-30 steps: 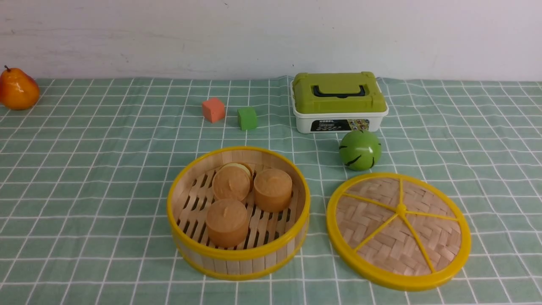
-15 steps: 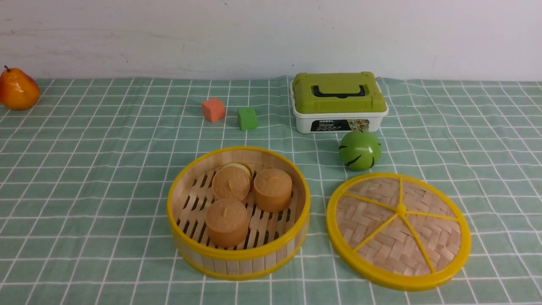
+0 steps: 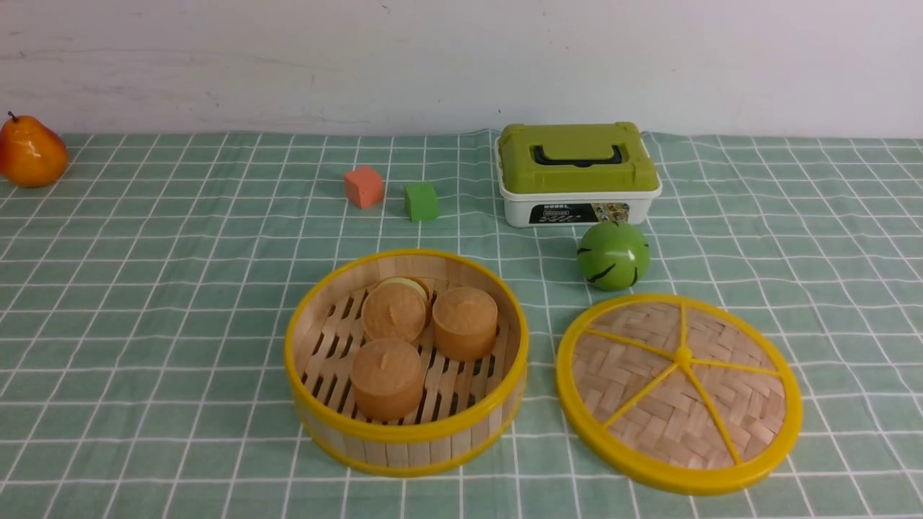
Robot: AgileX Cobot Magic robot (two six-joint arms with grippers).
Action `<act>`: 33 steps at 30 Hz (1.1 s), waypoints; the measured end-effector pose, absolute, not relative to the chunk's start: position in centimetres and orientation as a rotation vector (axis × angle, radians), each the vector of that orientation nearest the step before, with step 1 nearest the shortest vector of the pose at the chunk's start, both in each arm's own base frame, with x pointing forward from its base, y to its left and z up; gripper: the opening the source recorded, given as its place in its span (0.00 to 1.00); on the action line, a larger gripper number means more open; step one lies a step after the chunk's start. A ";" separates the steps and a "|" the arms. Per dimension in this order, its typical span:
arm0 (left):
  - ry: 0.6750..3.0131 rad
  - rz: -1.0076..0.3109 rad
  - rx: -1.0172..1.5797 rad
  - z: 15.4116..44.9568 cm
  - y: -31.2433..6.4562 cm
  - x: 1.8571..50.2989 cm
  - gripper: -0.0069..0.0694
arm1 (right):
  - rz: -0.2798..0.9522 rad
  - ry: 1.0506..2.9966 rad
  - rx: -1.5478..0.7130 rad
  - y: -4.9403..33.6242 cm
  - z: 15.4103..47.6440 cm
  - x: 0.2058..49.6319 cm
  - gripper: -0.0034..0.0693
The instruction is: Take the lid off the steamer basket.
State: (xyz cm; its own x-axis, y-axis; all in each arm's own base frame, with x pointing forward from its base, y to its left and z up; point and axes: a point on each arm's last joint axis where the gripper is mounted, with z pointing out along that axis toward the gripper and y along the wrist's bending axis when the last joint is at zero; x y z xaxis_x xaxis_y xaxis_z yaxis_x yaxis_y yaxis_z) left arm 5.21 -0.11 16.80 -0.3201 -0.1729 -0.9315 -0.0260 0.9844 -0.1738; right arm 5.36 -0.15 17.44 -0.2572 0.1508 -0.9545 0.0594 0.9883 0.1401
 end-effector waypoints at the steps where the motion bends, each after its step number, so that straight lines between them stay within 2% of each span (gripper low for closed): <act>1: 1.893 -0.148 -0.143 16.8 -0.1 5.2 0.40 | 0.086 1.842 0.155 -0.2 17.4 5.3 0.01; 33: 1.893 -0.148 -0.143 16.8 -0.1 5.2 0.40 | 0.084 1.872 0.158 -0.2 17.3 5.2 0.05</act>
